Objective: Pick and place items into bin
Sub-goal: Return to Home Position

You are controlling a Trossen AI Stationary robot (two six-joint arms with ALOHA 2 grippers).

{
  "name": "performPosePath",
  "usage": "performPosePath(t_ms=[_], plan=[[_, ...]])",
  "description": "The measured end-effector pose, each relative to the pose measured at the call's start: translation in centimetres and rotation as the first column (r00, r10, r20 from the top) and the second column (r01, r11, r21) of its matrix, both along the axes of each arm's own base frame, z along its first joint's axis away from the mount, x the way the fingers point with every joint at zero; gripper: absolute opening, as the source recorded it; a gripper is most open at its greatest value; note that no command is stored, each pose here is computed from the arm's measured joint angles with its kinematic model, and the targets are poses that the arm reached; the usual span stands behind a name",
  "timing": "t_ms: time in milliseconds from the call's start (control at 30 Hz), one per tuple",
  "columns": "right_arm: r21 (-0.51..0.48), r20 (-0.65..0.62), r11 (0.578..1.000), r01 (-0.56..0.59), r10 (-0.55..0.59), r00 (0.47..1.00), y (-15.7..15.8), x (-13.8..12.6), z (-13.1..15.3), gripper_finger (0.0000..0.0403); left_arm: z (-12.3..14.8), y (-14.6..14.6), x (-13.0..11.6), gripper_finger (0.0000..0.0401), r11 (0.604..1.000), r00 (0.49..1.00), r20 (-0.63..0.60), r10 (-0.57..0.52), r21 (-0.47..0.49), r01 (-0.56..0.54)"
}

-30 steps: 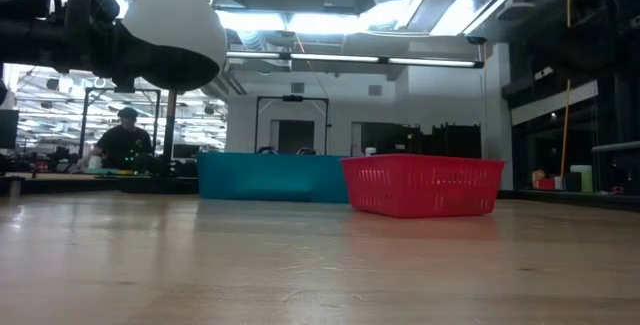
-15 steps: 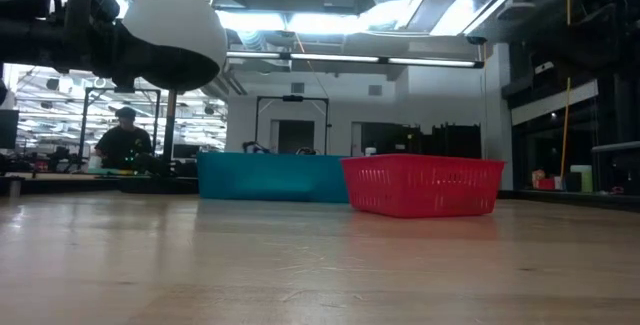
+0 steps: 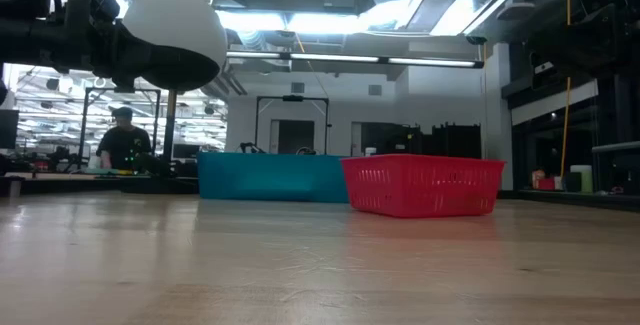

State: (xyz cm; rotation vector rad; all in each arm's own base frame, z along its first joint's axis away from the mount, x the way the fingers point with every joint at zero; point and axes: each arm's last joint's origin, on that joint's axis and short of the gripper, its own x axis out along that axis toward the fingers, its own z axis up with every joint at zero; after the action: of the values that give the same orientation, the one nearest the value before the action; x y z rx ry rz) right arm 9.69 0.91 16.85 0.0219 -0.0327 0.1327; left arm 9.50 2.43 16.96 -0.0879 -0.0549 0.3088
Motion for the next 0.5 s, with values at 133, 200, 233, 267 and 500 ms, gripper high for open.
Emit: performPosePath(t_ms=[133, 200, 233, 267, 500], plan=[[-0.001, 0.000, 1.000, 0.000, 0.000, 1.000, 0.00, 0.00, 0.00, 0.0000, 0.00, 0.00, 0.00, 0.0006, 1.000, 1.000, 0.000, 0.000, 0.000, 0.000], [0.000, 0.000, 1.000, 0.000, 0.000, 1.000, 0.00, 0.00, 0.00, 0.0000, 0.00, 0.00, 0.00, 0.0005, 1.000, 1.000, 0.000, 0.000, 0.000, 0.000], [0.000, 0.000, 1.000, 0.000, 0.000, 1.000, 0.00, 0.00, 0.00, 0.0000, 0.00, 0.00, 0.00, 0.0004, 1.000, 1.000, 0.000, 0.000, 0.000, 0.000], [-0.001, 0.000, 1.000, 0.000, 0.000, 1.000, 0.00, 0.00, 0.00, 0.0000, 0.00, 0.00, 0.00, 0.0004, 1.000, 1.000, 0.000, 0.000, 0.000, 0.000], [-0.001, 0.000, 1.000, 0.000, 0.000, 1.000, 0.00, 0.00, 0.00, 0.0000, 0.00, 0.00, 0.00, 0.0004, 1.000, 1.000, 0.000, 0.000, 0.000, 0.000]])
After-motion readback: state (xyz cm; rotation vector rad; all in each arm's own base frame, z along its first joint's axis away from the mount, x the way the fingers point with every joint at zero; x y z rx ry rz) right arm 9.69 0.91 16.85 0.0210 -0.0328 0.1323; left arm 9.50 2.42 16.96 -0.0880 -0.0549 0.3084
